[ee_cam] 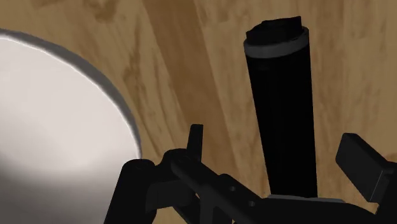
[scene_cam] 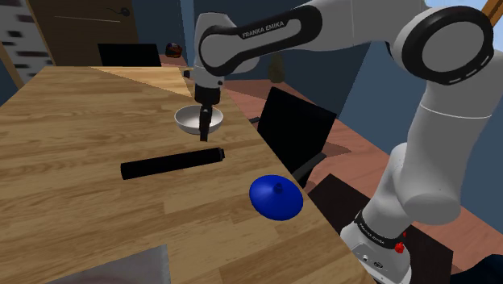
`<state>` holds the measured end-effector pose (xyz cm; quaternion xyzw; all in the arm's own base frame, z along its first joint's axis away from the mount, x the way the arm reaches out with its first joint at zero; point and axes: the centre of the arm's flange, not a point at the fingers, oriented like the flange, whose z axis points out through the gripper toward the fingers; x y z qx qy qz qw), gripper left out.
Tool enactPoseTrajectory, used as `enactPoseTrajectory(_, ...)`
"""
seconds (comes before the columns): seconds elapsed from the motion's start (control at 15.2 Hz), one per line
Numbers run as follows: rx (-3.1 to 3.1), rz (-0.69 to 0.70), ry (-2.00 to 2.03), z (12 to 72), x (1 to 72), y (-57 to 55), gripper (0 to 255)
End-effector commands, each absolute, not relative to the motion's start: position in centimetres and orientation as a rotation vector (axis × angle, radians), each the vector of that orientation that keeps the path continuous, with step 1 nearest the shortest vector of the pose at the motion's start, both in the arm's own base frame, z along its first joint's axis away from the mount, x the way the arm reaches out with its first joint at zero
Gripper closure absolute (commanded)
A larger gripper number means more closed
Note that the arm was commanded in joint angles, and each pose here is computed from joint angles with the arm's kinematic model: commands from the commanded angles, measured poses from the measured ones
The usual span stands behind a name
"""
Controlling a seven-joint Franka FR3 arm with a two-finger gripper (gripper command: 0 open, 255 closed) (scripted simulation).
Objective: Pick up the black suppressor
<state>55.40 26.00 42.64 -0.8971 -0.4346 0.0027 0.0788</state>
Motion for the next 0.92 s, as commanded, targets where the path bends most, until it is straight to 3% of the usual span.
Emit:
enactPoseTrajectory(0.0,-2.634,0.016,-1.373,41.7,55.5,28.5,0)
enactPoseTrajectory(0.33,-2.514,0.036,-1.53,39.4,55.6,34.0,0)
enactPoseTrajectory(0.86,-2.514,0.036,-1.53,35.4,55.6,34.0,0)
